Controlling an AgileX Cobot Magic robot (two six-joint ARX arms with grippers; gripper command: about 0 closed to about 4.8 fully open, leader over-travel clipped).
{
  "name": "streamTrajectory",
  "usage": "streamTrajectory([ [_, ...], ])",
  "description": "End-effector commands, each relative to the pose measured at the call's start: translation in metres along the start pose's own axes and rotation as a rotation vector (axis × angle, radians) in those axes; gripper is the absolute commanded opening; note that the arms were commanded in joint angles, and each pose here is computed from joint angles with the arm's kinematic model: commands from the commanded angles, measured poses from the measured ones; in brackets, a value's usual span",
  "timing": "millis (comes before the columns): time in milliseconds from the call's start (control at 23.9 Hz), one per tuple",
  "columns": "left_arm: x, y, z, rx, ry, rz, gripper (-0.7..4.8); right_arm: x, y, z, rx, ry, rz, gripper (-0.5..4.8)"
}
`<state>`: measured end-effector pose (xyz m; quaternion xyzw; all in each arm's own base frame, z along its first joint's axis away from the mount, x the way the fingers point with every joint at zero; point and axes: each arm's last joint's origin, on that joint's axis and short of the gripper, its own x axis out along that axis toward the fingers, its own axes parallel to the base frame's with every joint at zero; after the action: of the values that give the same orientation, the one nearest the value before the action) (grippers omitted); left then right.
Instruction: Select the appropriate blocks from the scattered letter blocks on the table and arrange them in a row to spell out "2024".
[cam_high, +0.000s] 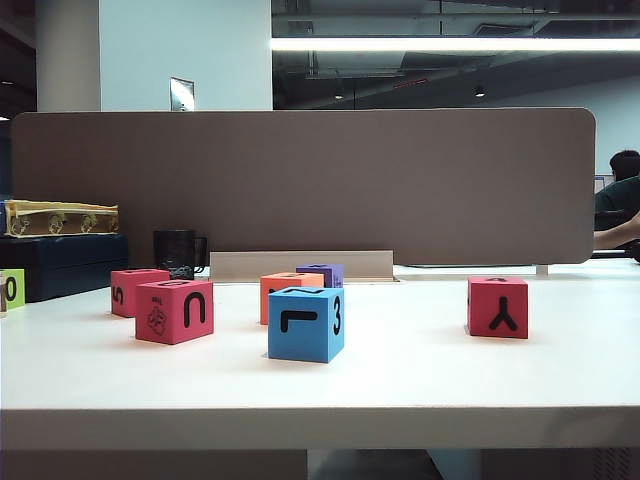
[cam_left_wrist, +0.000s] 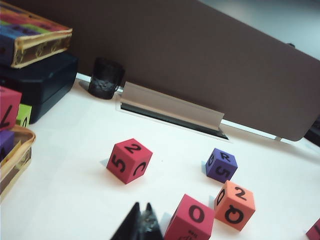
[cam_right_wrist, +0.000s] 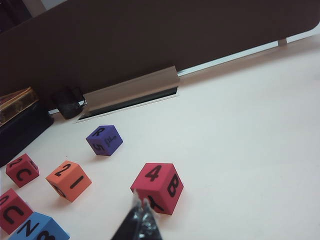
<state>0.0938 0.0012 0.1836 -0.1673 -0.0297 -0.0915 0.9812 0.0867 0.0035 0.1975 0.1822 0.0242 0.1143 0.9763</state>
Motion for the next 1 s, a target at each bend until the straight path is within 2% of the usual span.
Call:
streamTrajectory([
  [42,-0.001,-0.004,0.008,0.003,-0.012,-0.016,-0.06,-0.003,0.003,0.006,-0.010,-0.024,0.013,-0.04],
  [544,-0.008,-0.014,0.030,0.009,-0.003,-0.016,-0.06,-0.005,0.007,0.009,-0.006,0.006,0.048,-0.05],
  [628,-0.008,-0.016,0.033,0.010,0.010,-0.045,-0.06,-0.007,0.009,0.013,-0.010,0.016,0.044,-0.05],
  [795,-0.009,-0.019,0.038,0.042,0.040,-0.093,-0.06,-0.010,0.011,0.017,-0.002,0.041,0.035,-0.05],
  [1004,-0.009,-0.024,0.050,0.091,0.078,-0.082,-0.06,-0.012,0.016,0.028,0.002,0.085,0.028,-0.05],
])
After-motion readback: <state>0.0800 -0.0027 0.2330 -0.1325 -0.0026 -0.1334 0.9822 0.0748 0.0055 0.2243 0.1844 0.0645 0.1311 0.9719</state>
